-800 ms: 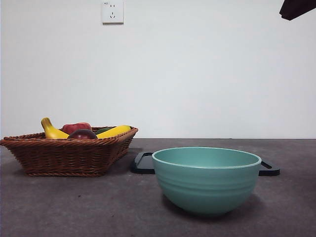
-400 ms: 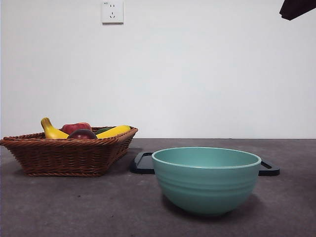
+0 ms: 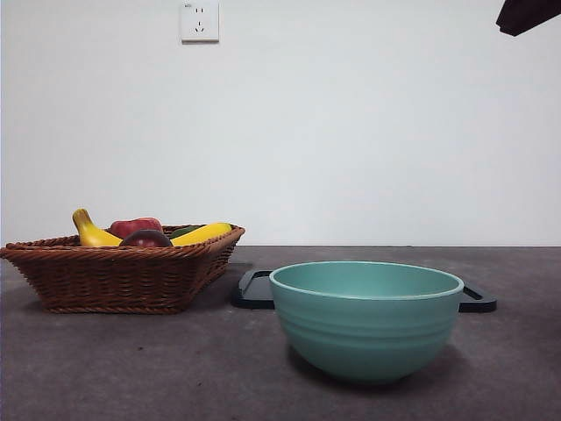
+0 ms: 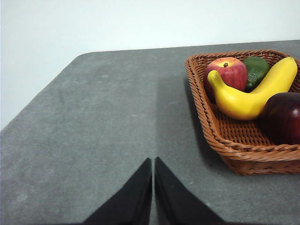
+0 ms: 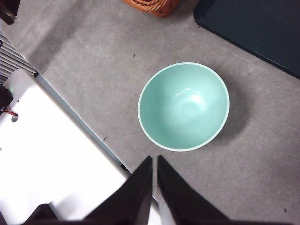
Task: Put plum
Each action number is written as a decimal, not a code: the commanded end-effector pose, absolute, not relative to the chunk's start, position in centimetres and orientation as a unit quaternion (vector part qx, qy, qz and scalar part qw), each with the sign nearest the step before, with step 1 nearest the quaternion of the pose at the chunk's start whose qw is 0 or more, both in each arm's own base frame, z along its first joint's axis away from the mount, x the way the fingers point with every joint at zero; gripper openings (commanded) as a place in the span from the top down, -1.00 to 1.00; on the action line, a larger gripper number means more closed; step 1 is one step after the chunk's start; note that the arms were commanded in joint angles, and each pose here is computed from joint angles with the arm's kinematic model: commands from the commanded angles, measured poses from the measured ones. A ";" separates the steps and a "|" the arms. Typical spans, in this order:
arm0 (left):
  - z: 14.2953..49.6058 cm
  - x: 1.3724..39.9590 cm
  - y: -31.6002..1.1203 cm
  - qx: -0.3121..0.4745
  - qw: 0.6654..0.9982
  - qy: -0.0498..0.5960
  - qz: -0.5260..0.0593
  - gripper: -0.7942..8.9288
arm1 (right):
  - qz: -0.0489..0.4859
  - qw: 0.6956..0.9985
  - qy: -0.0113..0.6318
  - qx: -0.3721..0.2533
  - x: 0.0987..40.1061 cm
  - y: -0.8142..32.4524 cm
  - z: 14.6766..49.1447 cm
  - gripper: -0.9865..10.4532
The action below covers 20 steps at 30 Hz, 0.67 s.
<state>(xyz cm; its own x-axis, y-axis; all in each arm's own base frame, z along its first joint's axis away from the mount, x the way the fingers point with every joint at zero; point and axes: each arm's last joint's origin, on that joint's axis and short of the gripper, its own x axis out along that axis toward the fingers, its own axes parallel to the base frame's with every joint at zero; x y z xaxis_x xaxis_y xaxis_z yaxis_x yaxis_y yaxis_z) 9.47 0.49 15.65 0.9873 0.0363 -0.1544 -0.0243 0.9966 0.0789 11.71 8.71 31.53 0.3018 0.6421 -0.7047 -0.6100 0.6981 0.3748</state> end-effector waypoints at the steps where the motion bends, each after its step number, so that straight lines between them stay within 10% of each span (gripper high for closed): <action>1: 14.9 9.5 0.5 0.033 0.995 0.091 0.018 0.82 | 0.397 0.808 0.436 0.012 11.7 8.9 32.1 0.82; 10: 14.9 9.5 0.5 0.033 0.995 0.091 0.018 0.82 | 0.370 0.859 0.354 -0.008 11.8 6.8 33.1 0.82; 20: 14.9 9.5 0.5 0.033 0.995 0.091 0.018 0.82 | 0.182 0.974 0.135 0.004 10.5 1.4 31.8 0.82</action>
<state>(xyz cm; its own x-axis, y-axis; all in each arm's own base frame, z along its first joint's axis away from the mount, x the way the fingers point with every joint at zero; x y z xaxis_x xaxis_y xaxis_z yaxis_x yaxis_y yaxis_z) 9.47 0.49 15.65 0.9873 0.0363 -0.1544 -0.0243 0.9966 0.0789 10.35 1.35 31.75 0.8972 0.3555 -0.2622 -0.3462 0.9345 0.0825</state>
